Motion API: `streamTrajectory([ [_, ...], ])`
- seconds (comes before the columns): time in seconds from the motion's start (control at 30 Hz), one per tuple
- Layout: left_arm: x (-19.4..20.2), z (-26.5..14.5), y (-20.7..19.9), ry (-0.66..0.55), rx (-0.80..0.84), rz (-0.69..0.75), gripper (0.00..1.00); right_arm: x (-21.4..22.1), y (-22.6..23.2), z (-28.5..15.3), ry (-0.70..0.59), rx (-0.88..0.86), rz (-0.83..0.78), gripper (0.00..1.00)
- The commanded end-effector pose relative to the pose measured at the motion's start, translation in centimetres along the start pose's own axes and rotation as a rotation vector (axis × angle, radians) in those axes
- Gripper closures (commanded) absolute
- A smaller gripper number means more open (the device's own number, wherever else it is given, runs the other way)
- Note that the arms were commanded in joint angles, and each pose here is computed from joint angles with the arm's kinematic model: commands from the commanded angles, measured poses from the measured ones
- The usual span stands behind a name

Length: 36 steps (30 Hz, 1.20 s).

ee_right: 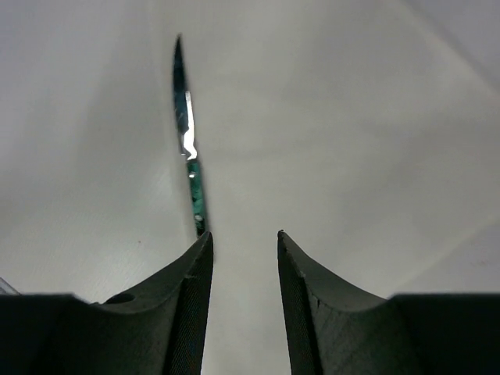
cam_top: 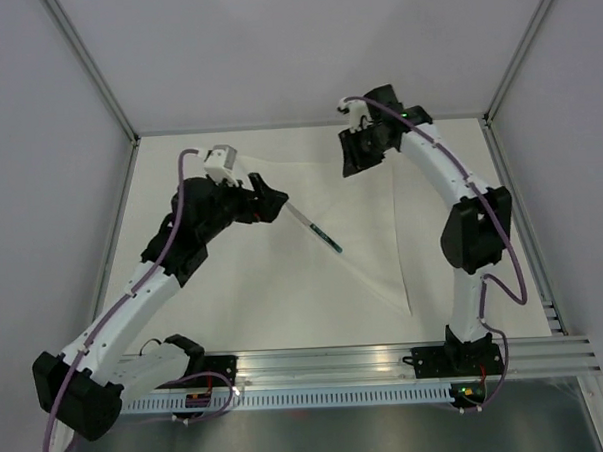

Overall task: Fold the napkin, place the utensils inside, and roll it up
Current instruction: Place the utensil onto the napkin, then fold the napkin

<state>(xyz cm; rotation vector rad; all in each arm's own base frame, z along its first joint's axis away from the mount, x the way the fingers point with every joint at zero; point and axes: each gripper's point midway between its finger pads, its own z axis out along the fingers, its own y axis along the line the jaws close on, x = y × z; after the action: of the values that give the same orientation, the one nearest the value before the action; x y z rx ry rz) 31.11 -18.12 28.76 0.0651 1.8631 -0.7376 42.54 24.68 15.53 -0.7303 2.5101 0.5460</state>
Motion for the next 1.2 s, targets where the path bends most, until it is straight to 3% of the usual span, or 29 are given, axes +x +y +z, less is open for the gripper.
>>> streamTrajectory([
  [0.0, 1.6, 1.7, -5.1, -0.041, 0.135, 0.196, 0.02, -1.6, -6.9, -8.4, -0.204, 0.103, 0.159, 0.56],
  [0.07, 3.3, 2.4, -6.3, -0.051, 0.165, 0.251, 0.02, 0.3, -9.0, -9.6, -0.221, 0.139, 0.204, 0.55],
  [0.1, 4.0, 2.9, -6.5, -0.068, 0.167, 0.312, 0.02, -0.1, -10.3, -12.3, -0.302, 0.168, 0.212, 0.55],
  [0.23, 9.4, 3.0, -12.0, -0.154, 0.352, 0.492, 0.02, 3.6, -13.0, -14.3, -0.330, 0.252, 0.265, 0.53],
  [0.33, 14.2, 3.9, -14.3, -0.110, 0.434, 0.624, 0.01, 4.5, -14.3, -15.5, -0.360, 0.298, 0.282, 0.52],
  [0.4, 15.4, 4.1, -16.0, -0.158, 0.480, 0.686, 0.01, 4.6, -14.8, -16.0, -0.377, 0.308, 0.294, 0.52],
  [0.43, 18.8, 4.2, -16.8, -0.112, 0.519, 0.727, 0.01, 4.7, -14.8, -16.0, -0.377, 0.308, 0.297, 0.52],
  [0.5, 20.7, 3.9, -18.7, -0.145, 0.560, 0.785, 0.00, 4.8, -15.1, -16.2, -0.382, 0.314, 0.297, 0.52],
  [0.53, 22.8, 4.4, -18.4, -0.119, 0.563, 0.816, 0.00, 4.8, -15.2, -16.2, -0.381, 0.317, 0.297, 0.52],
  [0.63, 24.3, 4.3, -20.1, -0.186, 0.600, 0.847, 0.00, 5.0, -15.5, -16.1, -0.383, 0.320, 0.302, 0.53],
  [0.87, 31.5, 5.3, -22.0, -0.132, 0.670, 0.983, 0.01, 5.3, -15.5, -15.9, -0.384, 0.327, 0.299, 0.53],
  [1.17, 36.4, 5.0, -23.7, -0.075, 0.758, 1.121, 0.09, 5.6, -15.5, -15.5, -0.380, 0.318, 0.301, 0.54],
])
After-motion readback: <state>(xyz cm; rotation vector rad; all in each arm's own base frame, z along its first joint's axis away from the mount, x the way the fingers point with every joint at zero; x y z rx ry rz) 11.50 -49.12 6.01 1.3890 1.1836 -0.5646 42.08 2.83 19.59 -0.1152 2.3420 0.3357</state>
